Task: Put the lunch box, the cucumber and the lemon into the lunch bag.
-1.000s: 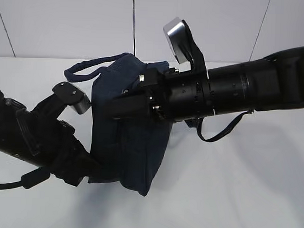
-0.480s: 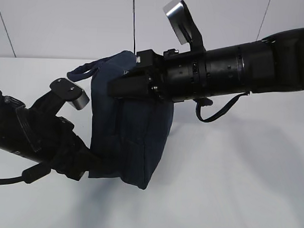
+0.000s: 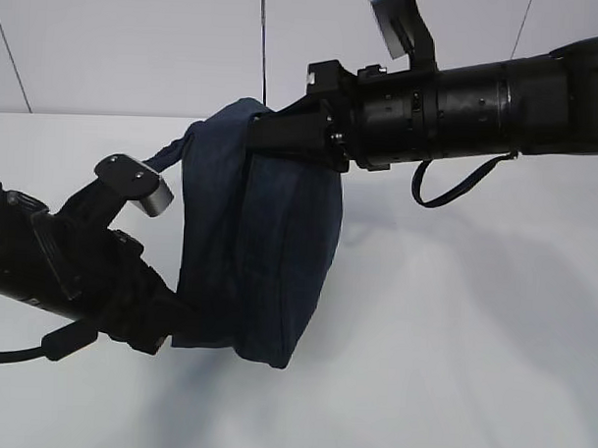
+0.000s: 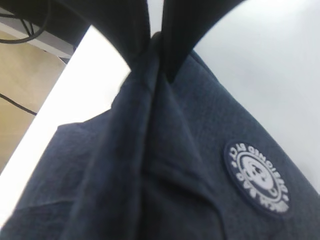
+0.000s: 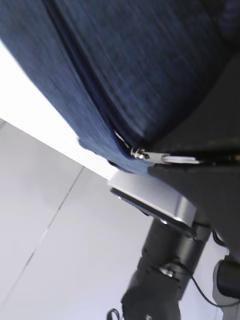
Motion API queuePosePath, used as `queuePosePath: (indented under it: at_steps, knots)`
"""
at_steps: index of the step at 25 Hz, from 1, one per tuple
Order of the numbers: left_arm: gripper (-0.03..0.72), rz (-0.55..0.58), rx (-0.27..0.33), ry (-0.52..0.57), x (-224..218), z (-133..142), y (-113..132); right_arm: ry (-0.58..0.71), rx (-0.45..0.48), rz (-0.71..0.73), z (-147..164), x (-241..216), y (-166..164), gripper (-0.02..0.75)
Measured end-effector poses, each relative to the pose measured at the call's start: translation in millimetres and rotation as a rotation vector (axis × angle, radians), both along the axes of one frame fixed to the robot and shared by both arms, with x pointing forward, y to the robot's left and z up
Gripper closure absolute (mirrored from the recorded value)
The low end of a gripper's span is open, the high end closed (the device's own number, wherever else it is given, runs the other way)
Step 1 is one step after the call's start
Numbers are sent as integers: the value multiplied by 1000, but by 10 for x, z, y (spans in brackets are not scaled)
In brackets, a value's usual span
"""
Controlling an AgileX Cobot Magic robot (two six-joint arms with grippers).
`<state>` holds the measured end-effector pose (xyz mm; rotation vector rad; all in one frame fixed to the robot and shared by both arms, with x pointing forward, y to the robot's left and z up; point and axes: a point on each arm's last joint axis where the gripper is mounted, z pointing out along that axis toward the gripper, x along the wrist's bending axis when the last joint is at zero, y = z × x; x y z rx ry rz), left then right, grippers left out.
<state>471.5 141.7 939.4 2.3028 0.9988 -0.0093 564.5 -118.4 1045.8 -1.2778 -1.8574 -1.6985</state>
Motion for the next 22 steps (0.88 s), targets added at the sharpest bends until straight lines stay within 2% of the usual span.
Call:
queuePosePath:
  at_steps: [3, 7, 12, 16, 22]
  knots:
    - [692, 9, 2, 5, -13, -19, 10, -17, 4, -28, 45, 56, -45, 738]
    - [693, -40, 45, 44, -100, -136, 52, -48, 94, -104, 266, 176, -144, 738]
    - [693, -44, 45, 46, -103, -136, 51, -71, 122, -79, 357, 179, -126, 738]
    - [693, -45, 46, 46, -104, -136, 52, -91, 93, -55, 338, 162, -120, 738]
    - [694, -38, 39, 51, -104, -133, 47, -196, 113, 95, 382, 49, -76, 736]
